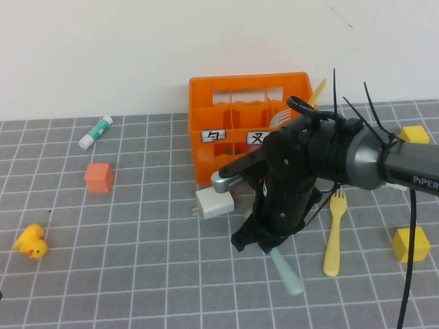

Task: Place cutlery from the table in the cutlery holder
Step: Pick up the spoon

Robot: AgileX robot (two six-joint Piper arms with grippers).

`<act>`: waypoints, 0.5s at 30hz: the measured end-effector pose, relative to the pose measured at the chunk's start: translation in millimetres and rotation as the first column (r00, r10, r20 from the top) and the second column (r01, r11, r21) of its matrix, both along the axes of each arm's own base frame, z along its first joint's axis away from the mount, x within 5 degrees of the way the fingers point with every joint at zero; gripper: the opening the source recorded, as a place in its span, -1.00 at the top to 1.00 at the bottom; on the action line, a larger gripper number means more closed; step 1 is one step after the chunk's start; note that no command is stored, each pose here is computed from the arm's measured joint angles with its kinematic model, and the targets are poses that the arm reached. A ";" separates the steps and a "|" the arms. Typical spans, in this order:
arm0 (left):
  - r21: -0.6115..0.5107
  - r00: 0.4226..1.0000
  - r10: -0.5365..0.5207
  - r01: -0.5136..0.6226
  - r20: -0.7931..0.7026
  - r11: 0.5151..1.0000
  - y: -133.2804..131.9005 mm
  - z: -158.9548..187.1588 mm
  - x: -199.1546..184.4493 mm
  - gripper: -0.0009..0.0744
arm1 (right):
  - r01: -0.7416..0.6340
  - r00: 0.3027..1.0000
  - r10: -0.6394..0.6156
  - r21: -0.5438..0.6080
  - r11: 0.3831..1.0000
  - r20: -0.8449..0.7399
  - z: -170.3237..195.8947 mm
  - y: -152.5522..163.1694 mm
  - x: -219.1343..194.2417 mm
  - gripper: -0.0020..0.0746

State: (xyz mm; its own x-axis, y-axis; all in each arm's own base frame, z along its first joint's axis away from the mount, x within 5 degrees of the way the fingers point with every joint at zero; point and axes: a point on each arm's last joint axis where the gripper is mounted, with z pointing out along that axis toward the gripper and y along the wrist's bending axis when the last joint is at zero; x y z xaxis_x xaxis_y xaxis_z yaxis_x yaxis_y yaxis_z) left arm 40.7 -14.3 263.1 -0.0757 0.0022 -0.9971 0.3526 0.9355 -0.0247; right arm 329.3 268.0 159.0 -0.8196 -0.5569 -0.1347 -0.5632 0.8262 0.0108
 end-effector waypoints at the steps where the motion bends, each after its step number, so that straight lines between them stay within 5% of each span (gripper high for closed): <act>1: 0.000 1.000 0.000 0.000 0.000 1.000 0.0 0.0 0.0 0.98 | -0.025 1.000 0.025 -0.004 1.000 -0.003 -0.2 0.1 -0.2 0.53; 3: 0.000 1.000 0.000 0.000 0.000 1.000 0.0 0.0 0.0 0.98 | -0.054 0.998 0.054 0.002 0.999 -0.015 -0.3 0.3 -1.0 0.66; 15: 0.001 1.000 0.000 0.000 0.000 1.000 0.0 0.0 0.0 0.98 | -0.150 0.987 0.151 0.012 0.989 -0.055 5.3 0.4 -6.8 0.65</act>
